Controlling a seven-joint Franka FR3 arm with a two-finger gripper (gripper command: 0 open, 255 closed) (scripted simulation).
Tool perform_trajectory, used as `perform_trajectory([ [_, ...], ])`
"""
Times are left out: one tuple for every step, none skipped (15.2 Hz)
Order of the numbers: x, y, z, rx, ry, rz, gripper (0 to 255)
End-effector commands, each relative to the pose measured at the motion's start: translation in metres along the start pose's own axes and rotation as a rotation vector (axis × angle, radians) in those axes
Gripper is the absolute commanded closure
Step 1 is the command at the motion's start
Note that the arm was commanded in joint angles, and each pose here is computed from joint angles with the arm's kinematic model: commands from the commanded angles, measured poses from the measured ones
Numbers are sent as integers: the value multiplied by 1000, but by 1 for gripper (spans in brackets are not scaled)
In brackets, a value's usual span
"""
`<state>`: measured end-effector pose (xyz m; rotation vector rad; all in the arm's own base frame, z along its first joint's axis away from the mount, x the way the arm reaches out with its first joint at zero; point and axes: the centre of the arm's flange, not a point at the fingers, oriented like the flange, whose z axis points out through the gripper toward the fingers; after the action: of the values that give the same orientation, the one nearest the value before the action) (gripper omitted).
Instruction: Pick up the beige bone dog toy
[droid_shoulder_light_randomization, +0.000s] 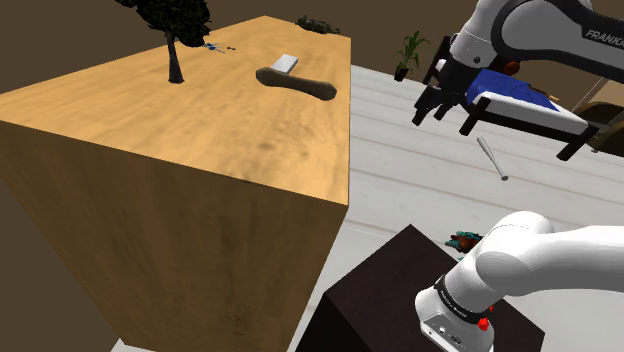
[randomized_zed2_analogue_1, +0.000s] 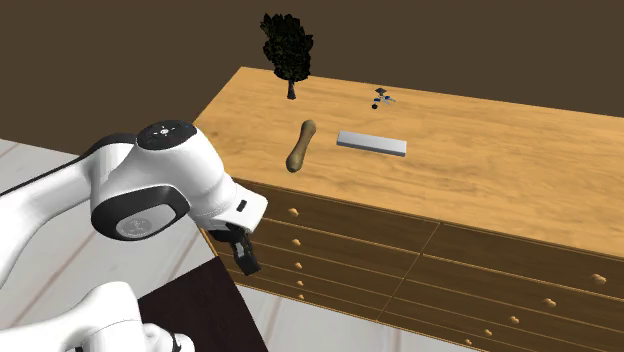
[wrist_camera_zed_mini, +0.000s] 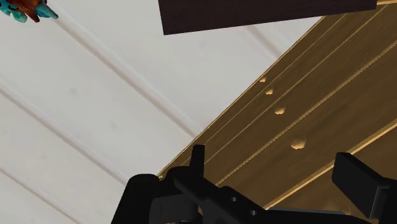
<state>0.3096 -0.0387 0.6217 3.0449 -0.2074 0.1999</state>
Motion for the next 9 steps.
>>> perform_trajectory([
  [0, 0, 0, 0, 0, 0, 0],
  [12, -5, -1, 3, 0, -30, 0],
  [24, -10, -1, 6, 1, -60, 0],
  [36, -15, -2, 9, 1, -89, 0],
  [48, -21, -3, 12, 1, -119, 0],
  [59, -27, -3, 15, 1, -149, 0],
  [70, -33, -4, 18, 2, -179, 0],
  [82, -40, -5, 21, 2, -208, 0],
  [92, -47, -6, 24, 2, -238, 0],
])
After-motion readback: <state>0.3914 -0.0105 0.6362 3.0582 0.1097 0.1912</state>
